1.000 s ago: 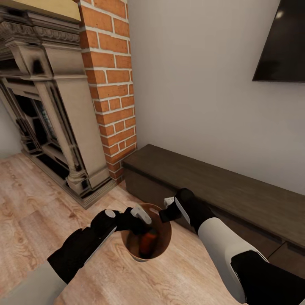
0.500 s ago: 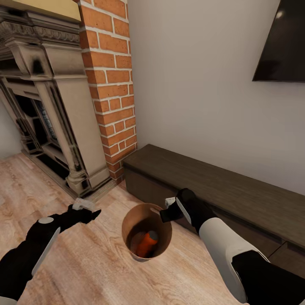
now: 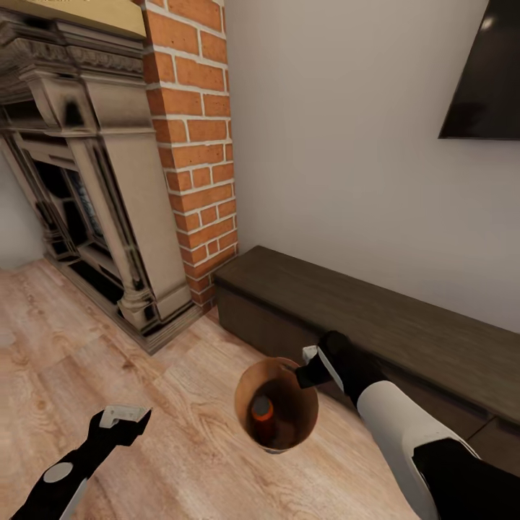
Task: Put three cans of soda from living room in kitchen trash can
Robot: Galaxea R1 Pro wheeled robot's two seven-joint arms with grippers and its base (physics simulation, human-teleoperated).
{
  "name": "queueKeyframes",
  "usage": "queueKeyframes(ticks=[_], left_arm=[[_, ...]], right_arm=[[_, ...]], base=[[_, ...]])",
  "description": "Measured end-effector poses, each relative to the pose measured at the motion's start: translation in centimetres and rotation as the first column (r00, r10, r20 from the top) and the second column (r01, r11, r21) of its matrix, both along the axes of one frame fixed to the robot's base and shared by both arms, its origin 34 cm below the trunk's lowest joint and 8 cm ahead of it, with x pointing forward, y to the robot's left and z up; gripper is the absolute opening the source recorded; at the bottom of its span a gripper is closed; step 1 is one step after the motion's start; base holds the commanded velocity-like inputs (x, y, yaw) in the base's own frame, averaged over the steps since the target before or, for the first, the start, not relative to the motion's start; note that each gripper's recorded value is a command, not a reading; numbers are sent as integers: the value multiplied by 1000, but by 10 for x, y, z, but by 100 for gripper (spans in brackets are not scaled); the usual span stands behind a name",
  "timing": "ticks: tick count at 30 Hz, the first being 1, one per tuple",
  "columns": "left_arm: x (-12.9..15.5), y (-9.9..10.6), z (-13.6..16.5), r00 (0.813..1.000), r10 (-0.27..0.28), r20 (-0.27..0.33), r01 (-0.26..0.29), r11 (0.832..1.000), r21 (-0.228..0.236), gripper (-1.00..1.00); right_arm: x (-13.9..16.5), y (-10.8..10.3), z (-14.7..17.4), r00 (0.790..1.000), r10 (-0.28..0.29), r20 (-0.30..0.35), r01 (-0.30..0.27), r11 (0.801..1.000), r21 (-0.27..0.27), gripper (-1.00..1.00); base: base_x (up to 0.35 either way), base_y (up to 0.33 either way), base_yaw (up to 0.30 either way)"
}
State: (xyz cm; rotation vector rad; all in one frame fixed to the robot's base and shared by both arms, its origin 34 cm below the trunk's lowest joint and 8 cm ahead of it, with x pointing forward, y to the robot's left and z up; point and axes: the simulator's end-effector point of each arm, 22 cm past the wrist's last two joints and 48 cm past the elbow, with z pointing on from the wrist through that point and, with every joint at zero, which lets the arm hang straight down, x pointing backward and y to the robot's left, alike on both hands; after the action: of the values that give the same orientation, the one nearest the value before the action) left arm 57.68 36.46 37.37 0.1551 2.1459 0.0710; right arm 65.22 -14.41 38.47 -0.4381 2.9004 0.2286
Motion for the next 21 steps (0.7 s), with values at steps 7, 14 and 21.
queueKeyframes(ticks=[7,14,21], left_arm=[[-14,-6,-9,1000,-1,-5,1,1000,-10,100],[-20,-9,-15,1000,-2,-14,2,1000,-14,100],[-22,-11,-17,1000,-2,-18,2,1000,-16,100]], right_arm=[[-8,6,-15,1000,-10,24,8,998,58,-100],[-10,15,-17,1000,0,30,-2,997,71,-100],[-13,14,-20,1000,5,27,-7,998,62,-100]], base=[[0,0,243],[0,0,256],[0,0,258]])
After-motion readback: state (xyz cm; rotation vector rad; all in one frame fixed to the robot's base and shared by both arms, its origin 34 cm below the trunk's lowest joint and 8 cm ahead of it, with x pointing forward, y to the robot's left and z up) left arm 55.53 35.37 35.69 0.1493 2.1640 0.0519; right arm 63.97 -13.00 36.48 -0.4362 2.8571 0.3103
